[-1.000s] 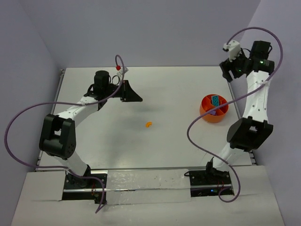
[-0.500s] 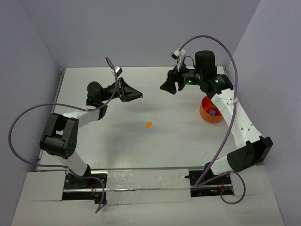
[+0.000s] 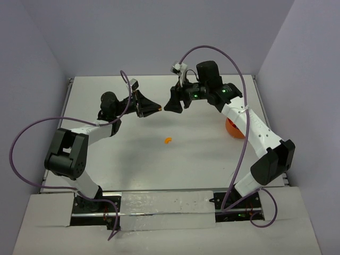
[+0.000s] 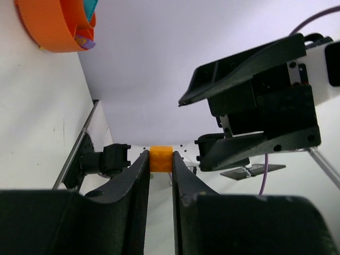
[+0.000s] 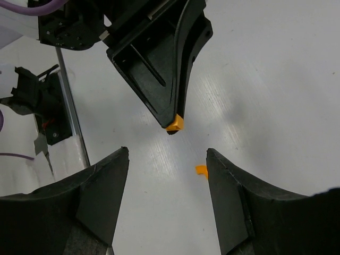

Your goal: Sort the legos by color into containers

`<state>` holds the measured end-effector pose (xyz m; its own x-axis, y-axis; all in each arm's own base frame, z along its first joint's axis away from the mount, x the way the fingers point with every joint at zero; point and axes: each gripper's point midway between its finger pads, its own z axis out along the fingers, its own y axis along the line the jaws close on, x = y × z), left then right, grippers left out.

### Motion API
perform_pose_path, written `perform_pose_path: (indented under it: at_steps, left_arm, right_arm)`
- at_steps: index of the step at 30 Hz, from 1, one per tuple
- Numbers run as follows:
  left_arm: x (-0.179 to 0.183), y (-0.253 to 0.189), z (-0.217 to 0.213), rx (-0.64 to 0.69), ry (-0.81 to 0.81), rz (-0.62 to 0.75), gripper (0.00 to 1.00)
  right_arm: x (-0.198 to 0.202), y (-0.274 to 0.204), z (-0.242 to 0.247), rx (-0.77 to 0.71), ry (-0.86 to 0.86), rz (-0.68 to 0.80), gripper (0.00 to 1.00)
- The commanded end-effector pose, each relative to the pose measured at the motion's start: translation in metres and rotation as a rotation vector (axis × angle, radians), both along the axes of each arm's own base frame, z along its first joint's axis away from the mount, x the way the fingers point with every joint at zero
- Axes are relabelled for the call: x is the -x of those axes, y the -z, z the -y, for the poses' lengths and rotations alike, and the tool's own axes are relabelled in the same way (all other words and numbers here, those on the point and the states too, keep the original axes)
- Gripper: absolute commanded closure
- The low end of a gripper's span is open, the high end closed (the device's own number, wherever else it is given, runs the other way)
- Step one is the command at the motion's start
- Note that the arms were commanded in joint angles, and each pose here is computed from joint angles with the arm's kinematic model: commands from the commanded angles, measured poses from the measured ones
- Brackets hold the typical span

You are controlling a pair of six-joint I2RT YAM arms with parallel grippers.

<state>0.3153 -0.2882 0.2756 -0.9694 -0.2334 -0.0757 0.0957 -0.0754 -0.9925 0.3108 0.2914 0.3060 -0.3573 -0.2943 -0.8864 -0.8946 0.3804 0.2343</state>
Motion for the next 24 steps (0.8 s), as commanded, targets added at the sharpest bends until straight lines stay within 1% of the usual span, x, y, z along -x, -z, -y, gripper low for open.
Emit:
perform_pose_path:
  at_steps: [1, 6, 11, 17, 24]
  left_arm:
    - [0.004, -0.01, -0.004, 0.0, -0.028, -0.002, 1.0]
    - [0.006, -0.013, -0.003, 0.019, -0.02, -0.017, 1.0]
    - [0.008, -0.015, -0.001, 0.037, -0.003, -0.058, 1.0]
    - [0.008, -0.016, -0.002, 0.057, 0.005, -0.094, 1.0]
    - [0.011, -0.02, 0.0, 0.063, 0.022, -0.108, 1.0]
  right_arm:
    - [-0.001, -0.026, -0.013, -0.052, -0.026, 0.059, 0.31]
    - [0.0, -0.022, -0.019, -0.043, -0.047, 0.052, 0.31]
    - [-0.001, -0.014, -0.024, -0.029, -0.062, 0.042, 0.34]
    - [-0.003, -0.006, -0.027, -0.008, -0.064, 0.039, 0.34]
    - [-0.007, 0.001, -0.03, 0.009, -0.063, 0.045, 0.35]
